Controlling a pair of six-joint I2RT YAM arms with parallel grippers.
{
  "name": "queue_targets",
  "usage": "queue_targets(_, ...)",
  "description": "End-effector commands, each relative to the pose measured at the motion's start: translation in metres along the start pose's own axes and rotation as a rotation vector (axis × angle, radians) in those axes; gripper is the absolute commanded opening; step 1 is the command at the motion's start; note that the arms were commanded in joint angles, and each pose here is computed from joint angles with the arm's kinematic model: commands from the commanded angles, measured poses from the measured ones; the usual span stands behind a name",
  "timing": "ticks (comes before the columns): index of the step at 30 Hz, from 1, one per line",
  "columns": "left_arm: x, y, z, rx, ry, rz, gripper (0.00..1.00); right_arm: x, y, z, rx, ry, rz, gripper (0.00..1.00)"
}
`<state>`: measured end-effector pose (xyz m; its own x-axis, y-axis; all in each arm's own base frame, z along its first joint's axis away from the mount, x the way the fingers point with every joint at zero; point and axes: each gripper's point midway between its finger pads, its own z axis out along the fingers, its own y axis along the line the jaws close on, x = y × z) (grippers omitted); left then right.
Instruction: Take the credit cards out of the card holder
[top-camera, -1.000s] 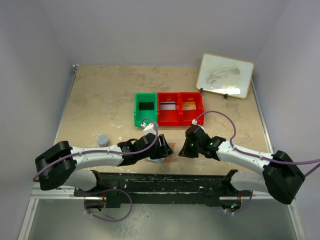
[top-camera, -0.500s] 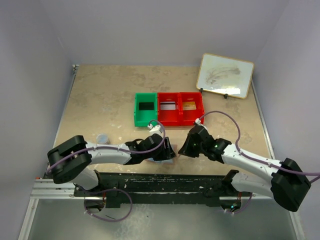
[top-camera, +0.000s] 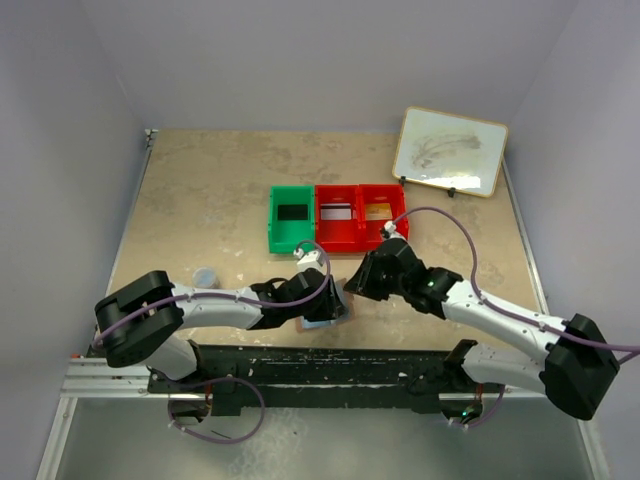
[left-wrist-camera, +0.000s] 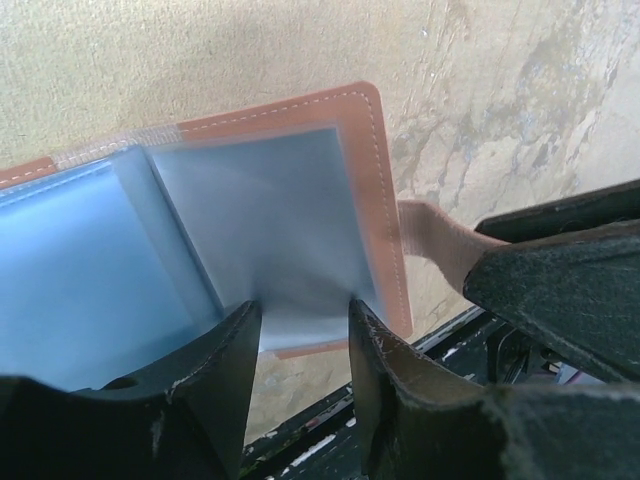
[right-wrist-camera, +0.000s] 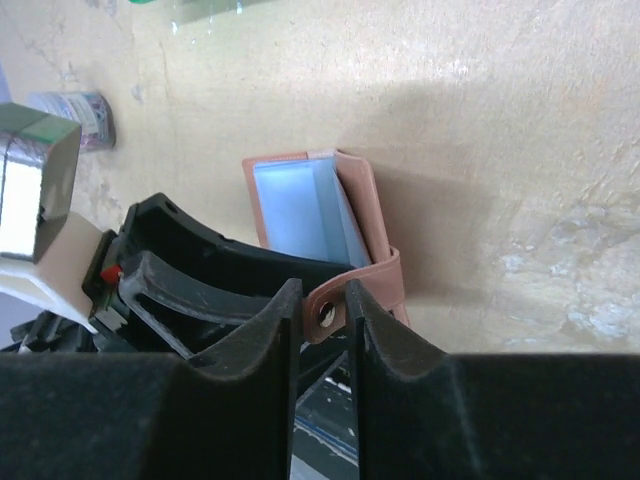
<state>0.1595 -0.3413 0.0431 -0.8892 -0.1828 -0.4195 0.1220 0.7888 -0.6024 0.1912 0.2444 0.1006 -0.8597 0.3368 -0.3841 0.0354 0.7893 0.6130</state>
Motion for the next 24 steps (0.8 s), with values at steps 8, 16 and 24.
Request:
queue_targets(8,-0.004,0.005,-0.001,-0.032,-0.027,0.015,0.36,-0.033,0.011,-0.029,0.043,-0.120,0.017,0.41)
queue_targets(16,-0.004,0.005,0.000,-0.041,-0.021,0.021,0.36,-0.036,0.047,-0.045,-0.163,-0.139,-0.032,0.26)
queue_targets(24,0.000,0.007,0.002,-0.049,-0.005,0.016,0.34,-0.016,0.037,0.003,-0.067,0.013,-0.082,0.00)
